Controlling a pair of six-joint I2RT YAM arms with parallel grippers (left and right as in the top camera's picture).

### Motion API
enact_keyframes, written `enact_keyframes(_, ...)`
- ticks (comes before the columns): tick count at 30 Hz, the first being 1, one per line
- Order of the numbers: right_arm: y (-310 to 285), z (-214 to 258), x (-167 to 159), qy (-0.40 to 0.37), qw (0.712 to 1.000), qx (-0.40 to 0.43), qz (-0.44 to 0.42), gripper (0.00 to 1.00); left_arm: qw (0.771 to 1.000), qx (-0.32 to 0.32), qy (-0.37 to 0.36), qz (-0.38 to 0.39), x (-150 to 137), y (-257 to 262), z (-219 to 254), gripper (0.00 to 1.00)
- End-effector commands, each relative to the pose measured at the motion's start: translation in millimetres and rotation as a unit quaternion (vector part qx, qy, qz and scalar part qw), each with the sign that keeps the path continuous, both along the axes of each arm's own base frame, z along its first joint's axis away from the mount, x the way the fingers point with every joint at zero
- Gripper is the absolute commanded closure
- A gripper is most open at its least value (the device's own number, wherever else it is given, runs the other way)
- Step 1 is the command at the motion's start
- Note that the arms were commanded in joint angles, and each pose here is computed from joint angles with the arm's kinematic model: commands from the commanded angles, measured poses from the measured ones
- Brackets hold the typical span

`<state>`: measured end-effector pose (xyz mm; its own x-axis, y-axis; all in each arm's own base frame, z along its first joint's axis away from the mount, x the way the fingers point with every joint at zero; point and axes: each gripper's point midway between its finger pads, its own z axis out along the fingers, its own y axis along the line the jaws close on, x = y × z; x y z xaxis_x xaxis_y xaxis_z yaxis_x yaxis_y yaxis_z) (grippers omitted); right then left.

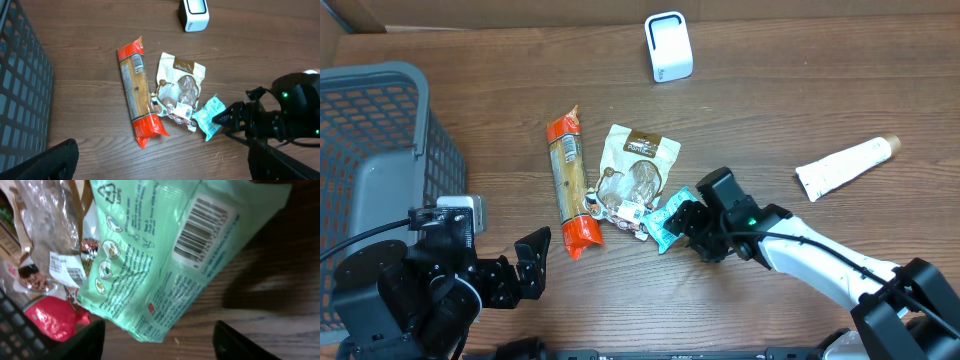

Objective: Scan the item barcode

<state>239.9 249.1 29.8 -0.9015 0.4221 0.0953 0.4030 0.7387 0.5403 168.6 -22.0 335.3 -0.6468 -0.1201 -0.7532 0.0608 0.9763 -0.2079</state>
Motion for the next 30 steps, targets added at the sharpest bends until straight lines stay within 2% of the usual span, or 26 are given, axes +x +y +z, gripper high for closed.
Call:
enact_keyframes(1,-3.3,-7.0,8.2,-0.032,0.998,-0.037,-0.027,0.39,1.0,0.009,-0.008,-0.001,0.0,1.6,4.0,0.01)
enact_keyframes(9,-3.1,-27.6,8.7,-0.017,0.997,-0.055,-0.047,0.56,1.0,0.009,-0.008,-0.001,0.0,1.6,4.0,0.0)
enact_keyframes(13,-1.3,-26.9,8.5,-0.017,0.998,-0.052,-0.042,0.77,1.0,0.009,-0.008,-0.001,0.0,1.6,4.0,0.0)
enact_keyframes(17,6.0,-18.0,11.8,-0.041,0.998,-0.042,0.007,0.87,1.0,0.009,-0.008,-0.001,0.0,1.6,4.0,0.0)
enact_keyframes(20,6.6,-3.0,19.3,-0.076,0.993,-0.044,0.074,0.89,1.0,0.009,-0.008,-0.001,0.0,1.6,4.0,0.01)
enact_keyframes(24,-4.2,17.8,32.3,-0.132,0.97,-0.062,0.193,0.9,1.0,0.009,-0.008,-0.001,0.0,1.6,4.0,0.0)
enact_keyframes(27,-20.5,29.0,42.7,-0.181,0.934,-0.094,0.295,0.89,1.0,0.009,-0.008,-0.001,0.0,1.6,4.0,0.0)
enact_keyframes(30,-38.0,33.4,53.7,-0.22,0.896,-0.126,0.365,0.82,1.0,0.009,-0.008,-0.001,0.0,1.6,4.0,0.01)
